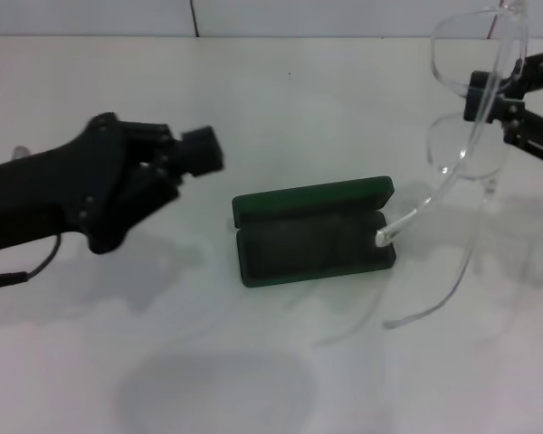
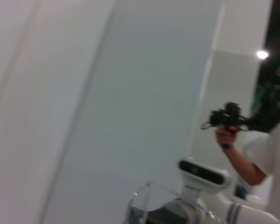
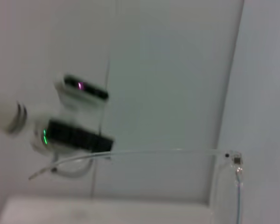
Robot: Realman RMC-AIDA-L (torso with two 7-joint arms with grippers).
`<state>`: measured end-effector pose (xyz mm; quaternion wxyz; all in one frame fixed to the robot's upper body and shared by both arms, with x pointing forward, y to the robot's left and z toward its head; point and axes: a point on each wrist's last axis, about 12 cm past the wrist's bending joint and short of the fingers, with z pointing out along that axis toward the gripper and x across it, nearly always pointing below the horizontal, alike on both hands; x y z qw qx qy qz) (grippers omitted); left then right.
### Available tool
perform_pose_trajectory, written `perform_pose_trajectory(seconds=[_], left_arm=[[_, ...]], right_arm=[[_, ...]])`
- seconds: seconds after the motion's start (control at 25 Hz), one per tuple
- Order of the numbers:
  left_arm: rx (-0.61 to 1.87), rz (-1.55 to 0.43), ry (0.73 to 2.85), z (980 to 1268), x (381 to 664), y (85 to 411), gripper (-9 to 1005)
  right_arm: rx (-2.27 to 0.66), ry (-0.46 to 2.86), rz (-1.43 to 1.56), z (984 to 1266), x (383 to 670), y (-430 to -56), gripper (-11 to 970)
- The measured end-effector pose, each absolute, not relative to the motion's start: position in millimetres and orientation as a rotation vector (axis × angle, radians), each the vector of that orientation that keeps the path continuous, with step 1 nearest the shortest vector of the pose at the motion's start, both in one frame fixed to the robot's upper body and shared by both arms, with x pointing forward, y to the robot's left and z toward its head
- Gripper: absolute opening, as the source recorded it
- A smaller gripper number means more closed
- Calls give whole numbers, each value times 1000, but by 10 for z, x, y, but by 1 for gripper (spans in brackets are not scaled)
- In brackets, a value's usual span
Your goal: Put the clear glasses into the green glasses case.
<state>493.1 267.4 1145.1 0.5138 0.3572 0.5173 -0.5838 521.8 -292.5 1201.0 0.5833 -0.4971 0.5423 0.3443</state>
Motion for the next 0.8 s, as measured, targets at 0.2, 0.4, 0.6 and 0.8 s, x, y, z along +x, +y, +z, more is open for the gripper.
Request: perform_pose_trajectory(seconds=[0.2, 0.4, 0.6, 0.8], left_arm=[[922, -1430, 1194, 11547, 4973, 2537, 32], [945, -1454, 1156, 11598, 5002, 2455, 32], [970, -1485, 1147, 11625, 5030, 2373, 33], [993, -1499, 1143, 11641, 5067, 2300, 33]], right_arm=[[-1110, 1253, 917, 11775, 5222, -2834, 115], [-1136, 1274, 977, 11638, 5256, -2664, 115], [-1176, 1302, 999, 11559, 5325, -2453, 115], [-1209, 1301, 1037, 11525, 5433, -2230, 115]])
